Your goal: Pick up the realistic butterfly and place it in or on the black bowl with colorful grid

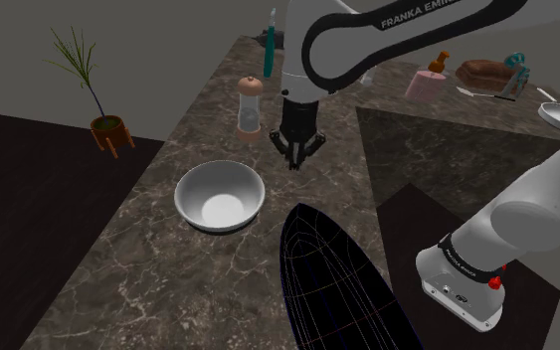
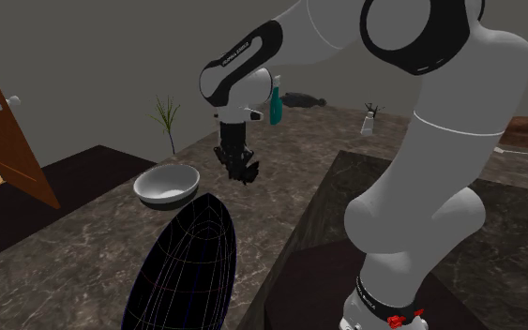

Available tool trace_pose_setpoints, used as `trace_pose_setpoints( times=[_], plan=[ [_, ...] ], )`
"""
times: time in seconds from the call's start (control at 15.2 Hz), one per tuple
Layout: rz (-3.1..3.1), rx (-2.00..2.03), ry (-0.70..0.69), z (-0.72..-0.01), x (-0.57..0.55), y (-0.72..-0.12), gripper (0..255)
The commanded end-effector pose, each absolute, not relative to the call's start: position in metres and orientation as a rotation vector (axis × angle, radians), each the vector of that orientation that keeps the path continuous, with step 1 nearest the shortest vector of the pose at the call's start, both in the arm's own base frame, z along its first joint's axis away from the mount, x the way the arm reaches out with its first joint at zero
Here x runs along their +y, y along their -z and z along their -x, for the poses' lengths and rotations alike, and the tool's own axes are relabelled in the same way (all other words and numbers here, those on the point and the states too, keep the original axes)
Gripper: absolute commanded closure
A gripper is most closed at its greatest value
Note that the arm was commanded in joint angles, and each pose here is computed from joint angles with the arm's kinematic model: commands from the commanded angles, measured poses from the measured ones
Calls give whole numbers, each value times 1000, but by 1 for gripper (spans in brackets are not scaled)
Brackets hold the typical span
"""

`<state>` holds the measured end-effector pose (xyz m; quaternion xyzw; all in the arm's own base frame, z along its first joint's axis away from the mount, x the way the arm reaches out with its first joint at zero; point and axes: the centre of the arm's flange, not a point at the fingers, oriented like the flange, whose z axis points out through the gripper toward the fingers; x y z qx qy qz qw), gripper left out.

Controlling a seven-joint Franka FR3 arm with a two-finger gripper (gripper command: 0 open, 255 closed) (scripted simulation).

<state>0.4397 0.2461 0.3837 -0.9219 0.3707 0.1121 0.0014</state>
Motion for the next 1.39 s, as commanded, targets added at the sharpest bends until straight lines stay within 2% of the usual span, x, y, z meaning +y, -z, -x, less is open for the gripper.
trace_pose_setpoints(
  times=[0.0,1.32],
  plan=[
    [2894,1164,-353,-439,246,-395,255],
    [2894,1164,-353,-439,246,-500,255]
  ],
)
